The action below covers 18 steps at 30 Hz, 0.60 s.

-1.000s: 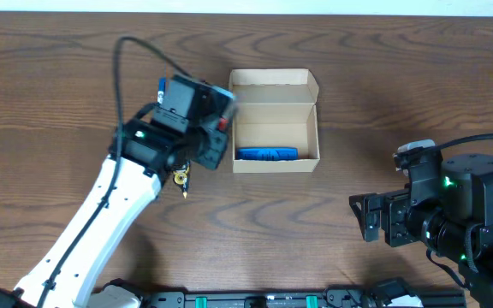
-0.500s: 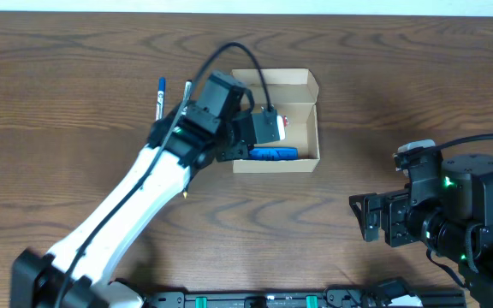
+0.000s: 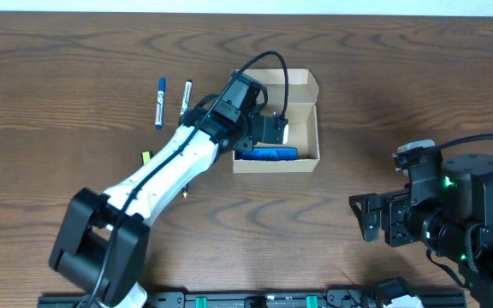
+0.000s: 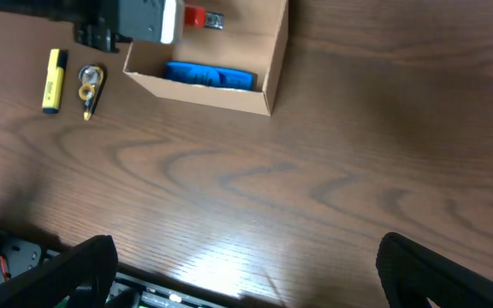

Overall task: Pack container
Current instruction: 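Lift the stapler into the box and release it beside the duster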

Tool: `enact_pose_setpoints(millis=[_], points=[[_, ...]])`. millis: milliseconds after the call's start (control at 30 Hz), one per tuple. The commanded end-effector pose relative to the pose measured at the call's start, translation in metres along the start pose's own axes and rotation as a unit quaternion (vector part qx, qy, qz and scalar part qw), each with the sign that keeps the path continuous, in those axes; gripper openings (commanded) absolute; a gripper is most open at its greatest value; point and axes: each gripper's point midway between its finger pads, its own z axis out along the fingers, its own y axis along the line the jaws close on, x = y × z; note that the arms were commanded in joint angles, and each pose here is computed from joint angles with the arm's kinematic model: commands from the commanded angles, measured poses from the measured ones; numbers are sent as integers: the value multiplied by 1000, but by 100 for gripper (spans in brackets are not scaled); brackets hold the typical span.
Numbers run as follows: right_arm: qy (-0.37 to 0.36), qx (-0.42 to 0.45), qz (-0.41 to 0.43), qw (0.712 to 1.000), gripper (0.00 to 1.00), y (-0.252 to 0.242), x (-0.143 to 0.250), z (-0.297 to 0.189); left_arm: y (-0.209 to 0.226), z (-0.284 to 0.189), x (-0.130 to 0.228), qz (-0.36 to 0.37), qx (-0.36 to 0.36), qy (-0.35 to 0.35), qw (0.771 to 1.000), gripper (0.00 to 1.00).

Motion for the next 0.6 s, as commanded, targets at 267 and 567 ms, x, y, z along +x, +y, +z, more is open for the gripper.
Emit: enact_pose_setpoints(millis=[267,567], points=[[1,-4,-9,1000,99,2,1,0,8,27,7,1,-7,5,1000,5],[1,-4,-9,1000,99,2,1,0,16,32,17,-13,-16,5,1000,5]])
